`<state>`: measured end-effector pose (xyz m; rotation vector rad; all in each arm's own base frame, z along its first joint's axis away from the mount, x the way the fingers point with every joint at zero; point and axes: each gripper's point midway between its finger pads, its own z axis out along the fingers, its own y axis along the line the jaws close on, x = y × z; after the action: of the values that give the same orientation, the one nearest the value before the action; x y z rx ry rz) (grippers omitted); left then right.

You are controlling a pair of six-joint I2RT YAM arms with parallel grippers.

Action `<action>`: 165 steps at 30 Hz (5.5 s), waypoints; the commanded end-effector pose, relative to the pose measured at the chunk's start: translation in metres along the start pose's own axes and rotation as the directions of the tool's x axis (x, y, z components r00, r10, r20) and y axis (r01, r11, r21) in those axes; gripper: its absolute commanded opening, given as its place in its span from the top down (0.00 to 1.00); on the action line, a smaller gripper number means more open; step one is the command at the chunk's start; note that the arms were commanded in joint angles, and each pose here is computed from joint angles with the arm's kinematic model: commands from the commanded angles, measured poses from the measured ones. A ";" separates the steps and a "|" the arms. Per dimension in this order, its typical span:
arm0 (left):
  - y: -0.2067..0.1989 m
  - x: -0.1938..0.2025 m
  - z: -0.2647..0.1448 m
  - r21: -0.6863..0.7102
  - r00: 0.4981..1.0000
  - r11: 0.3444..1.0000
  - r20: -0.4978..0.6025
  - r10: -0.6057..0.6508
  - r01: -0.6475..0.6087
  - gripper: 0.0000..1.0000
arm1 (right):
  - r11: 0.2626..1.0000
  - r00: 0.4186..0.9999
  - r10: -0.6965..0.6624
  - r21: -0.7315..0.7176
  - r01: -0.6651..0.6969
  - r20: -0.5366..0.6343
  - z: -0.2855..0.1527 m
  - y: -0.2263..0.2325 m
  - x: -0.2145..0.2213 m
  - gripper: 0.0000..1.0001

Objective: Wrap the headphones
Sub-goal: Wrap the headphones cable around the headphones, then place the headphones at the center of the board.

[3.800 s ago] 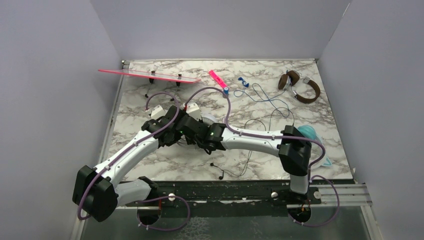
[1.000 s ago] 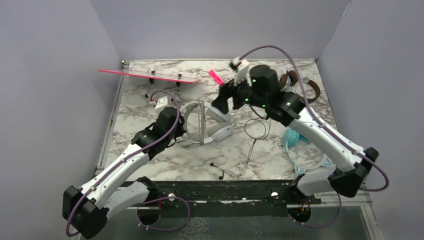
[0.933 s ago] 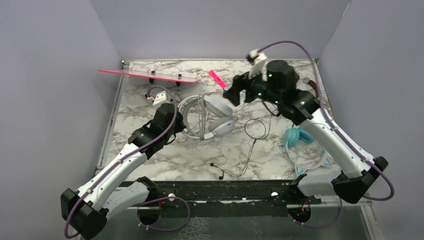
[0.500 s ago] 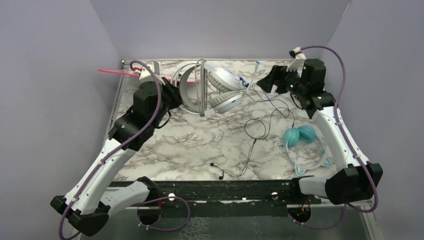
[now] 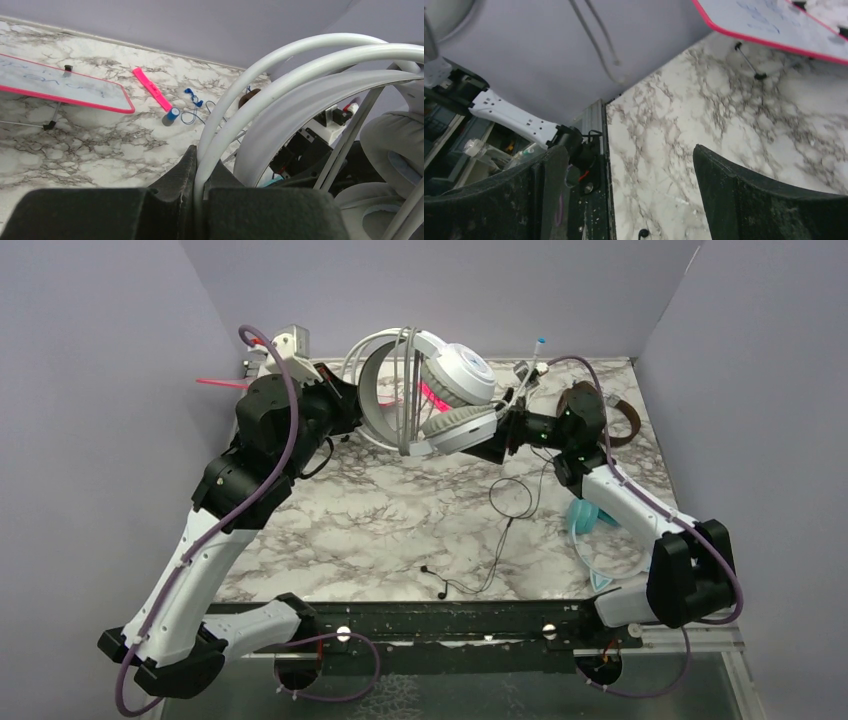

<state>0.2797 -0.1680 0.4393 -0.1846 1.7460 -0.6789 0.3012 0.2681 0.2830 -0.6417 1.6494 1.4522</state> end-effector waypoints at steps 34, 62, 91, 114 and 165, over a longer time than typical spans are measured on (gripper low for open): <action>-0.078 -0.050 -0.027 0.309 0.994 0.946 0.027 -0.110 0.096 1.00 | 0.792 0.946 -0.271 -0.517 0.324 0.178 0.033 0.113 -0.063 0.21; -0.083 -0.081 -0.045 0.352 0.965 0.921 0.132 -0.225 0.166 1.00 | 0.738 0.968 -0.137 -0.631 0.240 0.208 0.044 0.142 -0.043 0.96; 0.086 -0.021 0.066 -0.262 0.827 0.949 0.562 0.000 0.178 1.00 | 0.278 0.196 0.942 -0.310 -0.909 0.272 0.078 0.101 0.013 0.99; 0.198 0.221 0.007 -0.514 0.975 0.835 0.012 -0.222 0.196 1.00 | 0.104 -0.035 0.877 -0.261 -0.960 0.479 0.121 0.023 0.080 0.99; 0.135 0.273 -0.075 -0.264 0.812 0.928 -0.458 -0.360 0.263 0.10 | 0.384 0.527 0.619 0.361 -0.850 0.582 0.134 -0.079 0.210 0.99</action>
<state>0.1578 -0.1499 0.0930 -0.8110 2.3987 -0.7624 0.2864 0.4172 0.0846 0.9220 1.9871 1.4249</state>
